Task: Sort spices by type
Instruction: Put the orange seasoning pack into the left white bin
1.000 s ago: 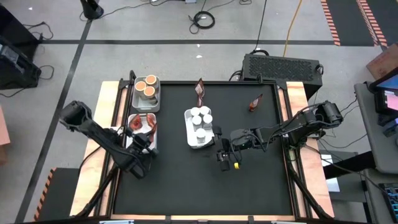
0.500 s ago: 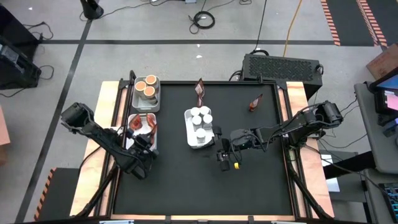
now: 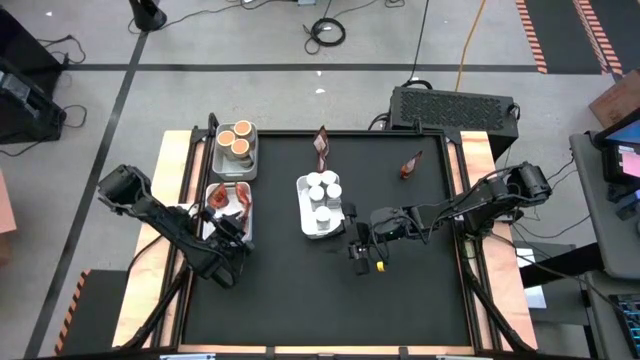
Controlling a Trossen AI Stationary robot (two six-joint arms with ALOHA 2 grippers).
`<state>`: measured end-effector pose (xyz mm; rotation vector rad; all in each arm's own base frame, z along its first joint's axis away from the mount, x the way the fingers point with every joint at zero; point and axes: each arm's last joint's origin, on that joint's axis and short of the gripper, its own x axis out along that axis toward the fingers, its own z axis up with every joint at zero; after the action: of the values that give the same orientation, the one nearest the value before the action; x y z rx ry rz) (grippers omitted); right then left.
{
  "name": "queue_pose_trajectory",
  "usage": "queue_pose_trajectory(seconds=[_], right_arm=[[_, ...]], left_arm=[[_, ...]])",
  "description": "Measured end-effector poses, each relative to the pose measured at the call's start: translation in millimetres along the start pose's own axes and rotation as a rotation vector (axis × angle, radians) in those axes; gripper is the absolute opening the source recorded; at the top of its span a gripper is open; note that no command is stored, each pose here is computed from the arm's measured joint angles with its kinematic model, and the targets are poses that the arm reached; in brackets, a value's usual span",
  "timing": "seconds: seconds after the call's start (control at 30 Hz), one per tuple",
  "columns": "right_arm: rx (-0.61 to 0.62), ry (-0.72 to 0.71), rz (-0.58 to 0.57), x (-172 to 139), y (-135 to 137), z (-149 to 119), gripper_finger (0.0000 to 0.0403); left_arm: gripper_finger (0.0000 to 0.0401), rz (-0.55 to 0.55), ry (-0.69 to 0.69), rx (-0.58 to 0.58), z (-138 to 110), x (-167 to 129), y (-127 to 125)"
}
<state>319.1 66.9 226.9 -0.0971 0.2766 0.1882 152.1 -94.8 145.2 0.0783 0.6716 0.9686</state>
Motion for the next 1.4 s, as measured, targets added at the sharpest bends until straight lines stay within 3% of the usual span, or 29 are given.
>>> queue_pose_trajectory(seconds=[0.23,0.43,0.63,0.8,1.07,1.23,1.4], right_arm=[[-0.003,0.000,0.000,0.0,0.0,0.0,0.0146],[-0.007,0.000,-0.001,0.0,-0.2,0.0,0.0146],[-0.006,0.001,-0.007,0.1,-2.2,-0.2,0.0146],[-0.004,0.001,-0.007,0.1,-2.2,-0.2,0.0146],[0.002,0.002,-0.007,0.0,-2.1,-0.2,0.0146],[0.001,0.089,-0.015,-13.5,-5.3,12.4,0.0146],[-0.005,0.189,-0.121,-50.9,-14.0,32.1,0.0146]], left_arm=[[0.0202,-0.012,0.021,-0.019,4.7,-3.4,-3.3],[0.0246,-0.004,0.027,0.057,24.8,-16.3,-5.6],[0.0251,0.027,0.026,0.093,52.1,-33.3,-2.9],[0.0251,-0.010,0.012,0.029,77.4,-49.0,-3.7],[0.0251,-0.155,0.032,-0.257,128.4,-71.2,35.2],[0.0251,-0.273,0.000,-0.275,150.5,-73.0,61.8],[0.0251,-0.403,-0.076,-0.257,185.0,-62.7,66.0]])
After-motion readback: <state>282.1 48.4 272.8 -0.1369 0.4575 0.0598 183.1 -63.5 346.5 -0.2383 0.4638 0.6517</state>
